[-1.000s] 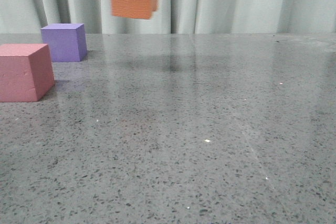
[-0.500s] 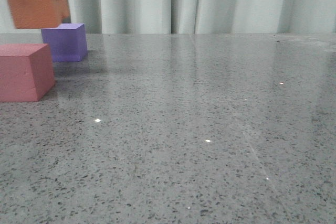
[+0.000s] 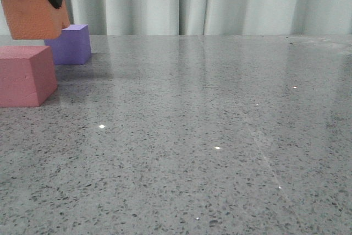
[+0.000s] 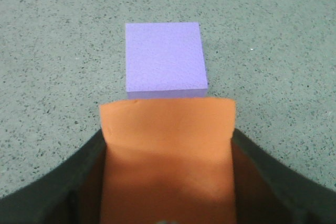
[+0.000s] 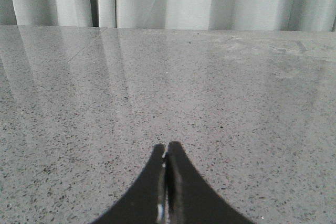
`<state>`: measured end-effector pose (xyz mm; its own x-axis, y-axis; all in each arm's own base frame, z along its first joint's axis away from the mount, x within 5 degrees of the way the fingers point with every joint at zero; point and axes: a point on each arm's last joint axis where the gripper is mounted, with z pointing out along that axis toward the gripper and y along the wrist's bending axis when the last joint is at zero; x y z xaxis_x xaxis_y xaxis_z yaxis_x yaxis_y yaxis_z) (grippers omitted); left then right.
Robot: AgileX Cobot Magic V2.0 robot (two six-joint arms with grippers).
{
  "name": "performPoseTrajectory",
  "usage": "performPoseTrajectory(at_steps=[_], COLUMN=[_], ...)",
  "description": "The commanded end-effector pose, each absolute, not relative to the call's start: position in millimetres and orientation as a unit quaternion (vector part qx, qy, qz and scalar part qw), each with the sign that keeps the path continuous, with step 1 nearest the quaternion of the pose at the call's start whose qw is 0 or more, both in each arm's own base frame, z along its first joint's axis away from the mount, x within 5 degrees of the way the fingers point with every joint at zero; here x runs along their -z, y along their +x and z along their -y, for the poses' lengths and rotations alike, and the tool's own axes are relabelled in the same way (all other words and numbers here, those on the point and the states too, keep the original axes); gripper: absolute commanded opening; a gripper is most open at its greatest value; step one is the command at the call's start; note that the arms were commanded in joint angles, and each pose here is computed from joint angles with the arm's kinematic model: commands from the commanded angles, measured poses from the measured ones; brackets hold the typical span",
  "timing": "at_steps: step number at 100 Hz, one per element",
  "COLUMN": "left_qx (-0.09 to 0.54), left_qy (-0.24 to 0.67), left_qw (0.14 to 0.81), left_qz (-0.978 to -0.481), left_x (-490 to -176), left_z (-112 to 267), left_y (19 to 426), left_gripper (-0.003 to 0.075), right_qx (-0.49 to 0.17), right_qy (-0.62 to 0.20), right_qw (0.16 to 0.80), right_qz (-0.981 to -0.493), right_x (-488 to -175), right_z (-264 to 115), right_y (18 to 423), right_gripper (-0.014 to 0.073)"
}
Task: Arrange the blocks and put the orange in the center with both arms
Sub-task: 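Carry the orange cube with the left gripper toward the purple cube, then lower the orange cube between the purple cube and pink block, release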
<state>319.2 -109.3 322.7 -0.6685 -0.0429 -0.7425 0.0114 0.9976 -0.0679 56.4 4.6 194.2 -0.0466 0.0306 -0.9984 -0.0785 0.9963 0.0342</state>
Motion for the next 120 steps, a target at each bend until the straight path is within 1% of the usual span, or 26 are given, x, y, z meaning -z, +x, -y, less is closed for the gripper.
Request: performPoseTrajectory(at_steps=[1, 30, 59, 88, 112, 120], left_qx=[0.058, 0.069, 0.060, 0.058, 0.058, 0.055], left_qy=[0.000, 0.012, 0.015, -0.004, -0.003, 0.001], left_qw=[0.456, 0.459, 0.433, 0.424, 0.422, 0.421], left_qz=[-0.888, -0.886, -0.899, -0.904, -0.905, -0.906], left_x=[-343, -330, -307, -301, -299, -298], left_z=[108, 112, 118, 109, 110, 110], left_y=[315, 319, 331, 337, 338, 338], left_gripper=[0.0188, 0.0188, 0.0188, 0.0191, 0.0192, 0.0211], right_qx=[-0.036, -0.036, -0.036, -0.036, -0.036, -0.036], right_qy=[-0.016, -0.016, -0.016, -0.016, -0.016, -0.016], right_qw=[0.731, 0.731, 0.731, 0.731, 0.731, 0.731], right_qz=[-0.681, -0.681, -0.681, -0.681, -0.681, -0.681], right_x=[-207, -207, -207, -207, -207, -207], right_z=[-4, -4, -4, -4, -4, -4], right_y=[54, 54, 54, 54, 54, 54], right_gripper=[-0.0067, -0.0067, -0.0067, -0.0067, -0.0067, -0.0067])
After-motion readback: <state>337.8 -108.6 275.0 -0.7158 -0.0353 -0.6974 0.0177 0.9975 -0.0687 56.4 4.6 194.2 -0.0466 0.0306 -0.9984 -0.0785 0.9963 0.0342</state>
